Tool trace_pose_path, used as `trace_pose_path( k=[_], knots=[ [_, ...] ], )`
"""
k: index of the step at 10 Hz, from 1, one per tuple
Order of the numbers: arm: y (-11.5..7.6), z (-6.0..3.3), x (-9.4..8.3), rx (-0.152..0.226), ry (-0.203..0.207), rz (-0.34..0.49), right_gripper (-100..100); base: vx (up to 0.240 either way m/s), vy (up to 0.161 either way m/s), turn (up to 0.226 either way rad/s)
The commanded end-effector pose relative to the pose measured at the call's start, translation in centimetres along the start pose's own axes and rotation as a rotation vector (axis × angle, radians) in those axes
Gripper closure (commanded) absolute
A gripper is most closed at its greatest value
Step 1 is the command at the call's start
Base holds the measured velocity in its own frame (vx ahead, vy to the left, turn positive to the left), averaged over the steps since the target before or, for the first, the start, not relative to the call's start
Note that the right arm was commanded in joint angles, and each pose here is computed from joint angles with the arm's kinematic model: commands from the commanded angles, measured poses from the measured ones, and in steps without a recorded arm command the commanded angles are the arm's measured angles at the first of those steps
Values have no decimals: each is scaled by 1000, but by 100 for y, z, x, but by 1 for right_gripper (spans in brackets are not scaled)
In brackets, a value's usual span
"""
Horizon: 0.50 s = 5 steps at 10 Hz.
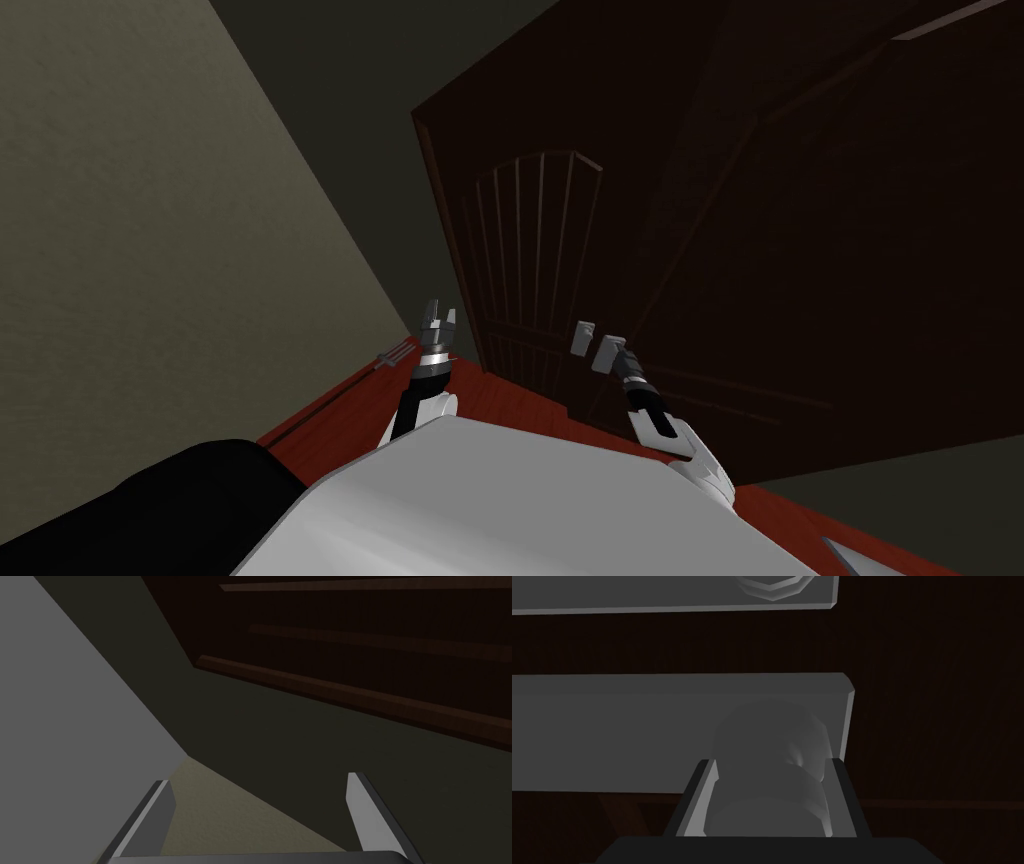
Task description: Pull the door open
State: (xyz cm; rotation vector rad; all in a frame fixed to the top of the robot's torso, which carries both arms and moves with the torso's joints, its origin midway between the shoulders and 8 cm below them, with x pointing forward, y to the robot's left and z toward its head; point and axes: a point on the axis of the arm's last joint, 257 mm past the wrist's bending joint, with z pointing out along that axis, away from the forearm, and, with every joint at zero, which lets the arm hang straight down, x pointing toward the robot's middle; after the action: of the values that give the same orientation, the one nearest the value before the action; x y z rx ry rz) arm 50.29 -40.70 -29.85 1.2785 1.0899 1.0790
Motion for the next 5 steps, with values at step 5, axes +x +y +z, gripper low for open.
trace_pose_path(
  k=[5],
  knots=[
    [-117,-94,-163,27,-21,-8,100,-62,-26,-12]
  ],
)
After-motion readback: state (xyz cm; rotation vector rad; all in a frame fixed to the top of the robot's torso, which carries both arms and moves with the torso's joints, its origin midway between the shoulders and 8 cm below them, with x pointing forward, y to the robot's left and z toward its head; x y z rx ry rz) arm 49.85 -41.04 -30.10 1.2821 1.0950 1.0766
